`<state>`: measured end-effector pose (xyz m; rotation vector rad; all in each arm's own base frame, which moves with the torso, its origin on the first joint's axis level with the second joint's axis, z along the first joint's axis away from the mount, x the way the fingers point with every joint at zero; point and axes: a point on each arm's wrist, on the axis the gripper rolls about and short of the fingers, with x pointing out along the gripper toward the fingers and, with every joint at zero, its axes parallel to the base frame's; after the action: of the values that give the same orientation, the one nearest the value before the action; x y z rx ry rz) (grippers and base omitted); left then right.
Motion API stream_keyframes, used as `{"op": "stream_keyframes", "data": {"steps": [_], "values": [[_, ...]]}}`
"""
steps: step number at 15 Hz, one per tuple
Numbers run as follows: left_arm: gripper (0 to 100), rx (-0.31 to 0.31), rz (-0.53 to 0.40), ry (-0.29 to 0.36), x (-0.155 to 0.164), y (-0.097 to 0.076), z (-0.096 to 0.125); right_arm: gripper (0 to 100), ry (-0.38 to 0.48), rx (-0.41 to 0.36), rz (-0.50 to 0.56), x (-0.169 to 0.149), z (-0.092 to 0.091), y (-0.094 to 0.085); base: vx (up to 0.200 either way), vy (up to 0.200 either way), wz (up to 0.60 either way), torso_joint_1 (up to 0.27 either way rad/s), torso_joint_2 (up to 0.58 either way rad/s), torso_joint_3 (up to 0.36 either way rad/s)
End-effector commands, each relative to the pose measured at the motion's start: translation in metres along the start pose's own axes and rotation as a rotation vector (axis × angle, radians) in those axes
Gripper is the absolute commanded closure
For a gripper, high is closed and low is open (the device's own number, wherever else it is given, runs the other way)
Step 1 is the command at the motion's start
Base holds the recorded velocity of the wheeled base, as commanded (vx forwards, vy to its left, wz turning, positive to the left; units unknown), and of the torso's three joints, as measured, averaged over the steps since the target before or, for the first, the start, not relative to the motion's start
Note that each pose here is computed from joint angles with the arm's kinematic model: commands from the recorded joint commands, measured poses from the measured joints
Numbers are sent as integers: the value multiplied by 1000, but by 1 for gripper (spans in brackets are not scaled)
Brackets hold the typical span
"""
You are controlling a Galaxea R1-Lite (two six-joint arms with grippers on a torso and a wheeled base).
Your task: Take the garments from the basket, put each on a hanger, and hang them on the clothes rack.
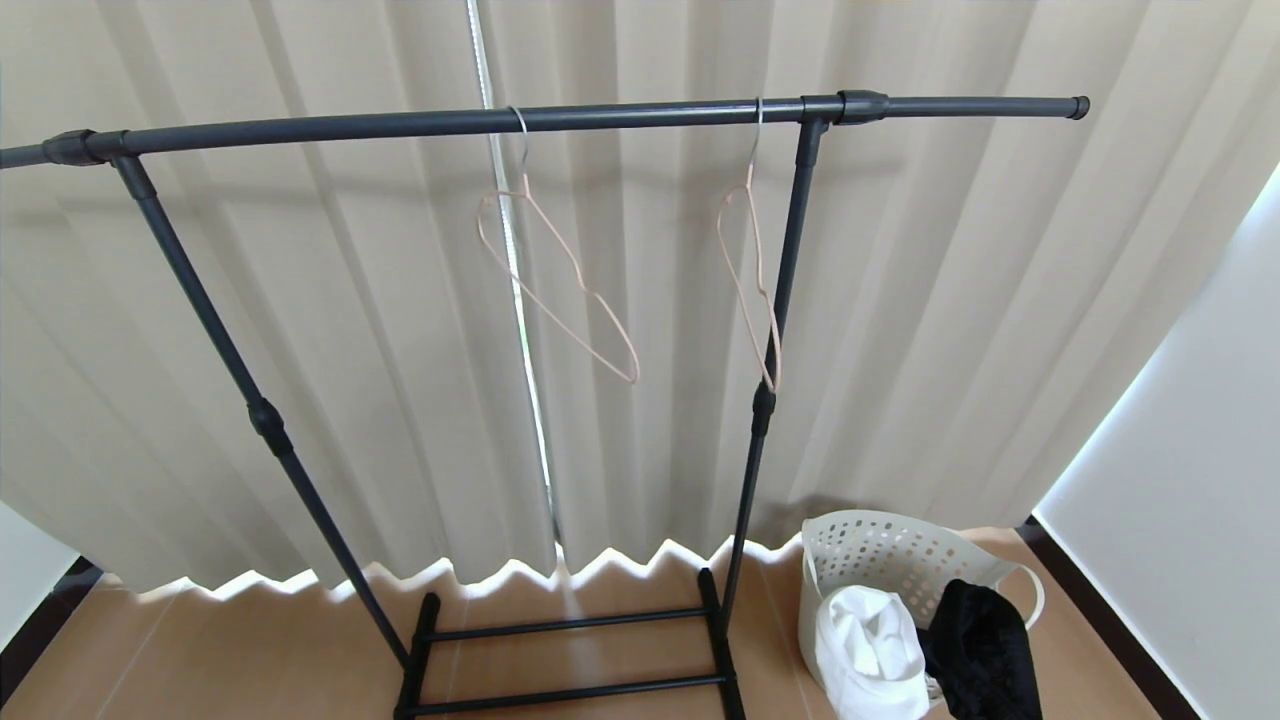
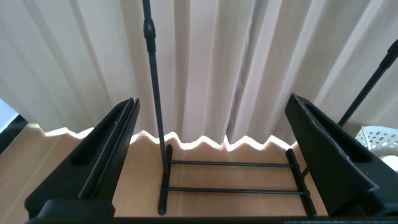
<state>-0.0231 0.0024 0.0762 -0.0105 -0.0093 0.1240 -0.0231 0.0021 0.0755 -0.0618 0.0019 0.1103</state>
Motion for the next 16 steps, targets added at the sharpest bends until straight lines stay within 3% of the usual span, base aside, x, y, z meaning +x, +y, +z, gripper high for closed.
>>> {"op": "stream_keyframes", "data": {"steps": [1,11,16], "values": [[0,-1,-1,1,0,0,0,0,1,-1,0,0,0,0,0,0,0,0,0,0],[0,0,-1,3,0,0,0,0,1,15,-3,0,0,0,0,0,0,0,0,0],[0,-1,2,1,0,0,0,0,1,9,-3,0,0,0,0,0,0,-171,425,260]]}}
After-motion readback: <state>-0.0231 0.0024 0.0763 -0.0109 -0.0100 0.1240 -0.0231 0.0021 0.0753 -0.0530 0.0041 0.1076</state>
